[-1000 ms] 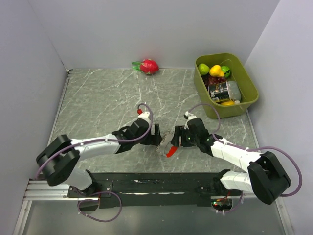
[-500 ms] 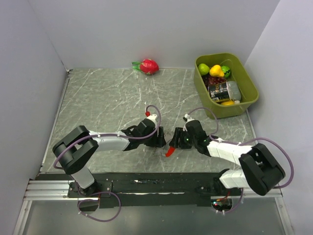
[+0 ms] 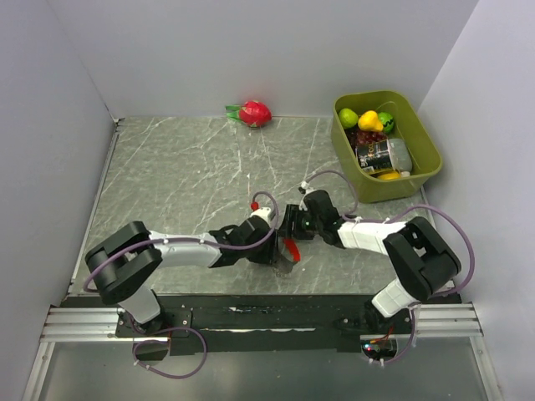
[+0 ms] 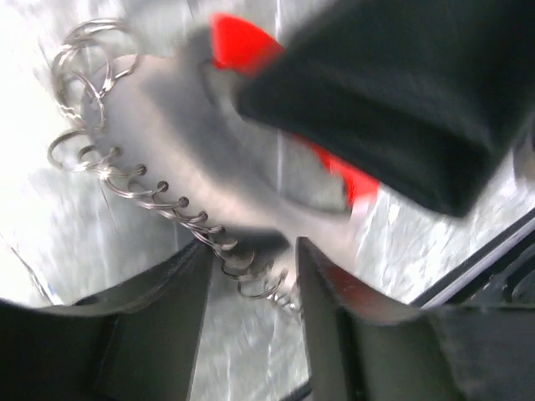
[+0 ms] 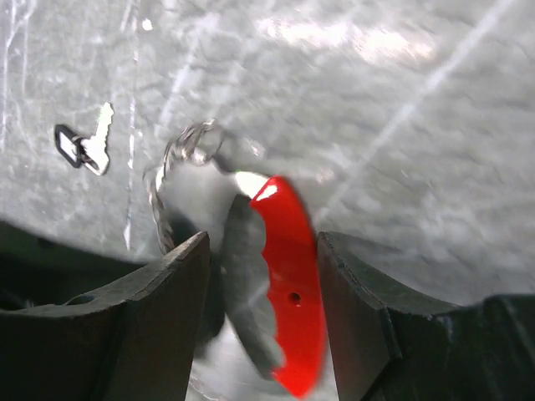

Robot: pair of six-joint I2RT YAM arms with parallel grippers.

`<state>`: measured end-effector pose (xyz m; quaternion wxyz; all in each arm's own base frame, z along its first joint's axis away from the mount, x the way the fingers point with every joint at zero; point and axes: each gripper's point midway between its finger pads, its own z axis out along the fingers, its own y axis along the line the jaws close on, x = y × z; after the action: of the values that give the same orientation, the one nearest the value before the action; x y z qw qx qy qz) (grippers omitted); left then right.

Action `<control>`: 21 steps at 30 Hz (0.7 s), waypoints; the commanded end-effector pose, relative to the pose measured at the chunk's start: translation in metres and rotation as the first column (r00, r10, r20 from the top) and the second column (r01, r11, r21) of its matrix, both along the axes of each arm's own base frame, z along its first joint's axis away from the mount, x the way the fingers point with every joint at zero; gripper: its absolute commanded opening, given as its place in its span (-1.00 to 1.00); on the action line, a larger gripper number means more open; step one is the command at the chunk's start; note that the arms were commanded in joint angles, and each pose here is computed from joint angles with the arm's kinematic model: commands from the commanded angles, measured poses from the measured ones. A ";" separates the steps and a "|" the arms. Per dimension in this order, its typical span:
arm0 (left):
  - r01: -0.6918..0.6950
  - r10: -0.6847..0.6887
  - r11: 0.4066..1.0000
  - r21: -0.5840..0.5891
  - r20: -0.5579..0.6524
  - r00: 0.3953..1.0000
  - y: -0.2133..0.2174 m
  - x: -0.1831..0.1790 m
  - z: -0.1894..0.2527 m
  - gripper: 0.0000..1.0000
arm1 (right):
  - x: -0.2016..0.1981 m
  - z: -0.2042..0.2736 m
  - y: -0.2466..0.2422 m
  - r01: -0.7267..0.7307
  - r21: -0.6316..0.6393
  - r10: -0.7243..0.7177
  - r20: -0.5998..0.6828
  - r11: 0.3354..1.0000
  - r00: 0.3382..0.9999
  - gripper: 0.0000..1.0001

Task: Put the keys on the keyring

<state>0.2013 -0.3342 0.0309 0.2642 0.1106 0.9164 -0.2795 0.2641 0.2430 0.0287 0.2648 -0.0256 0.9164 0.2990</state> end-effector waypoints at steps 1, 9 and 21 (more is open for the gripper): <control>-0.102 0.100 0.993 0.066 0.030 0.995 0.019 -0.005 0.011 0.17 | 0.012 0.020 0.013 -0.042 0.023 0.041 0.042 0.999 0.998 0.23; -0.213 0.196 0.972 0.095 0.160 0.967 0.043 0.013 0.044 0.55 | 0.005 0.043 -0.006 -0.032 -0.035 0.036 0.105 0.999 0.994 0.29; -0.208 0.169 0.966 0.151 0.239 0.956 0.032 0.038 0.060 0.66 | -0.043 0.023 -0.046 -0.006 -0.116 0.011 0.035 0.993 0.999 0.32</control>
<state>0.2195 -0.2919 0.0689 0.3502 0.0702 0.9181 -0.1717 0.2377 0.2126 0.0659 0.2964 -0.0549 0.9139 0.2721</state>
